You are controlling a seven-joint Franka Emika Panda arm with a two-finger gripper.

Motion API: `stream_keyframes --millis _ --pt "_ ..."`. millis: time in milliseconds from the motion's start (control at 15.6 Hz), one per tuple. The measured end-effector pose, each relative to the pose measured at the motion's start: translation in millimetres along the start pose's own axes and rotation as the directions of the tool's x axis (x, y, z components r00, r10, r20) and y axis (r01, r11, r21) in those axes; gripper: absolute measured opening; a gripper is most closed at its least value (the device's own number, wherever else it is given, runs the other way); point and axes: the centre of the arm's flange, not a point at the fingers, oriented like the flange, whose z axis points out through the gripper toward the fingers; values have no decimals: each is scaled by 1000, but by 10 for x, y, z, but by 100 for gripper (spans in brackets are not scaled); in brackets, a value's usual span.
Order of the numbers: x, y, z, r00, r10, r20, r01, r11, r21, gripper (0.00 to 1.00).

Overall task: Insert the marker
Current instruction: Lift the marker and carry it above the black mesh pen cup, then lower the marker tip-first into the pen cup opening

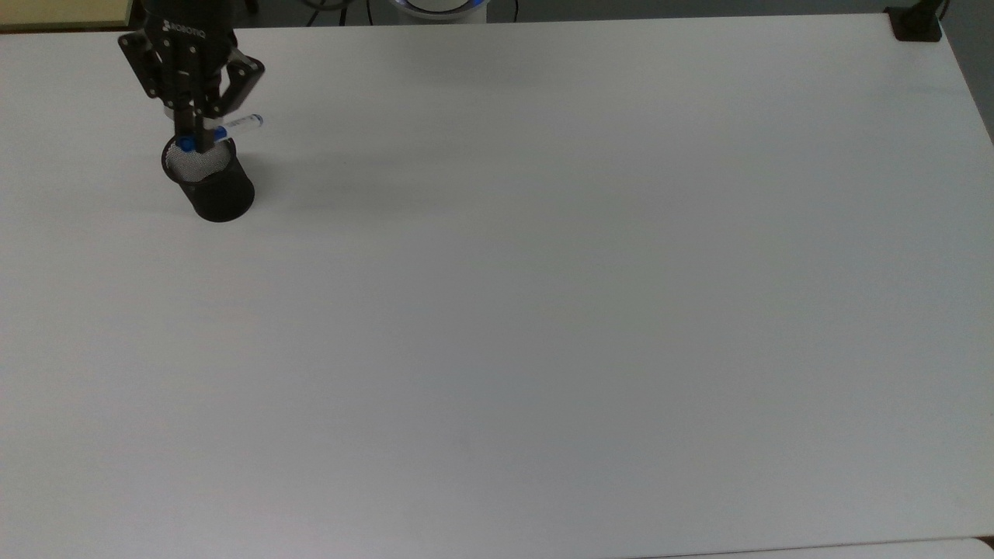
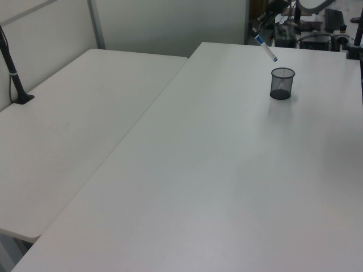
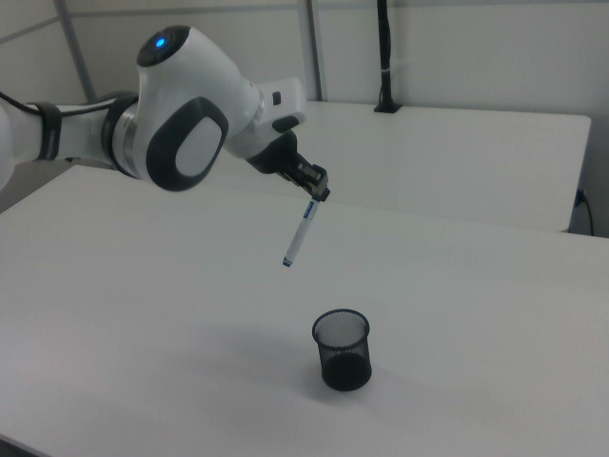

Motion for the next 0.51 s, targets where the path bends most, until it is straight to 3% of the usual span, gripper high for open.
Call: stream_keyframes --millis 513 --pt "-329 656 147 991 92 -92 -97 994 -50 18"
